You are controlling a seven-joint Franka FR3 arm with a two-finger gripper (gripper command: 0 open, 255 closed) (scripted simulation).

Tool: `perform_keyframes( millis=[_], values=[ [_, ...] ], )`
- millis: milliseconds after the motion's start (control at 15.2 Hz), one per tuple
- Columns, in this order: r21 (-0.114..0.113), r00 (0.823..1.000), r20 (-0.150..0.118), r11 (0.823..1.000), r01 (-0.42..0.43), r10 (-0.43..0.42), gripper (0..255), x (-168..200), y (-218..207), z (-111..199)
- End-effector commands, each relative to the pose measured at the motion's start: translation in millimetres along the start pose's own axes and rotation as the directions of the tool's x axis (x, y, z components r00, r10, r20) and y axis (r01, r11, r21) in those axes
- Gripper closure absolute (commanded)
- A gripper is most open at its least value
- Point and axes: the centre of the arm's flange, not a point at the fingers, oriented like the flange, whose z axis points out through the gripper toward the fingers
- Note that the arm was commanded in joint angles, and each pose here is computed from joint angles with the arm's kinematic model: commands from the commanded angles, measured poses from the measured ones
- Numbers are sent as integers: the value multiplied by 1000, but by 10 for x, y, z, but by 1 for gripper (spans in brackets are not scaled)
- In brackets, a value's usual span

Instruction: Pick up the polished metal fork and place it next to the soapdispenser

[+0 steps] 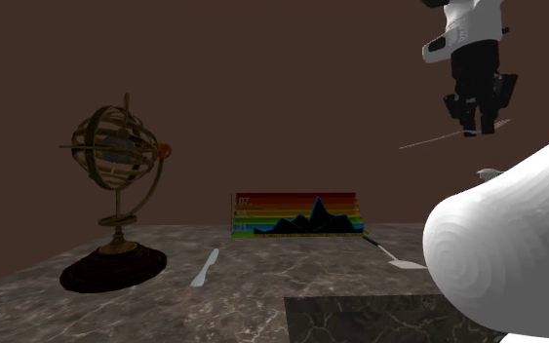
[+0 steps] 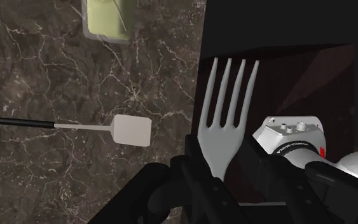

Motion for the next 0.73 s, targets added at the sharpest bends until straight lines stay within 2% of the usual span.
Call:
perform_keyframes(
  millis=[0,660],
  values=[
    [0,1000,0,1000,1,-1,255,-57,-53,94],
    [0,1000,0,1000,1,-1,255,-28,-40,621]
  ],
)
